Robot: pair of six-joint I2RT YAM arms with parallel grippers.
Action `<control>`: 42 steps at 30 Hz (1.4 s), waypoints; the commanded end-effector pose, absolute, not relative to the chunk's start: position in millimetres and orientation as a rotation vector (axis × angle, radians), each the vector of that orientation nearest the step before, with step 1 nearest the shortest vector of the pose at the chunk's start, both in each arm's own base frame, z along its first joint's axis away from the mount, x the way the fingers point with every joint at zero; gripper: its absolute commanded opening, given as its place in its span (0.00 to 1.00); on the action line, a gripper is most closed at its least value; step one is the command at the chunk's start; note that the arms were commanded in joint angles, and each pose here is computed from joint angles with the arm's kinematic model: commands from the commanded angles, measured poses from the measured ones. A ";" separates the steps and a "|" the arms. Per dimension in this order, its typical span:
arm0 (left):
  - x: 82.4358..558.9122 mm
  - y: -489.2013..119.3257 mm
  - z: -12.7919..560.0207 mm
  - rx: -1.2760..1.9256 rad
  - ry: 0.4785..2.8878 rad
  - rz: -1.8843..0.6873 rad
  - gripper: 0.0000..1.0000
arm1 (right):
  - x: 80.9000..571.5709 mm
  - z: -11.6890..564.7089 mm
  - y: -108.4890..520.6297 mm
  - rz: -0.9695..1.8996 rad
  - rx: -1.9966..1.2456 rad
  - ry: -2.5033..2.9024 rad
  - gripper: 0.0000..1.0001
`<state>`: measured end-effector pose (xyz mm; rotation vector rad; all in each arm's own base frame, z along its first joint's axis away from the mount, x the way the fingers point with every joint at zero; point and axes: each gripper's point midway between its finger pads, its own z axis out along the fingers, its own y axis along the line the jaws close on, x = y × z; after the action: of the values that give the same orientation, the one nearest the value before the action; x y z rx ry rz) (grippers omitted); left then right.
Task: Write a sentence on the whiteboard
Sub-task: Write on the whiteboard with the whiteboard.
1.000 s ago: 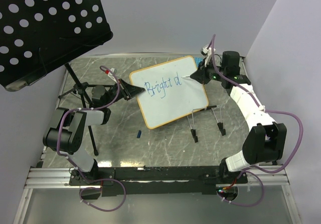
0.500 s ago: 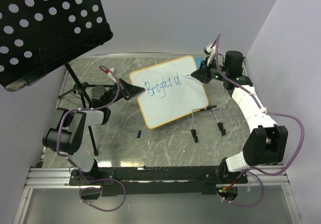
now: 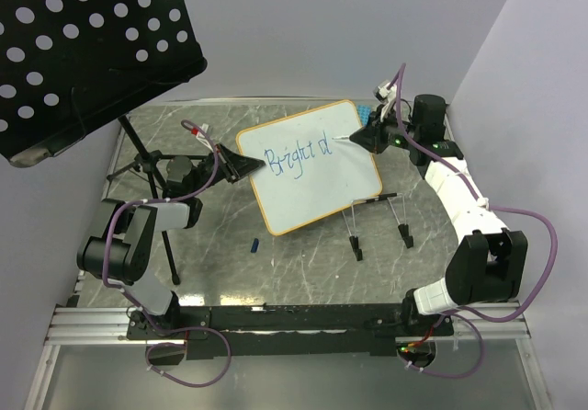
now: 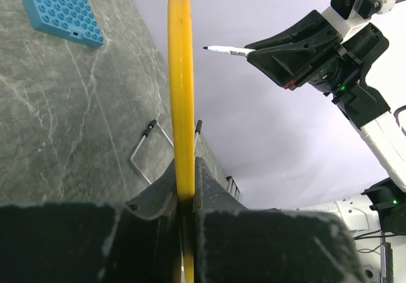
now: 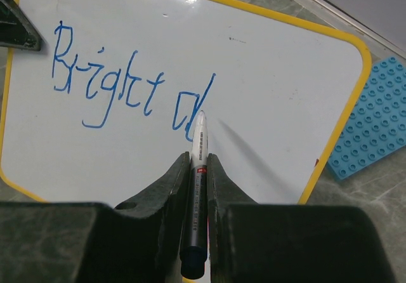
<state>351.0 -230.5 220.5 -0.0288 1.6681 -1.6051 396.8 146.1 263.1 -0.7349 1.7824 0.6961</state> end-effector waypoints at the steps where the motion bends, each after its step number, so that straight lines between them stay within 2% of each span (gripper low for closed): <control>1: 333.1 -223.6 300.8 0.158 1.325 -1.603 0.01 | 392.7 289.9 146.2 0.682 -0.755 1.686 0.00; 42: 330.2 -221.4 306.0 0.155 1.310 -1.589 0.01 | 387.5 289.5 148.8 0.709 -0.768 1.677 0.00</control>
<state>346.6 -229.0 223.3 -0.0269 1.6592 -1.6019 393.8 149.3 262.7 -0.7448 1.7691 0.7239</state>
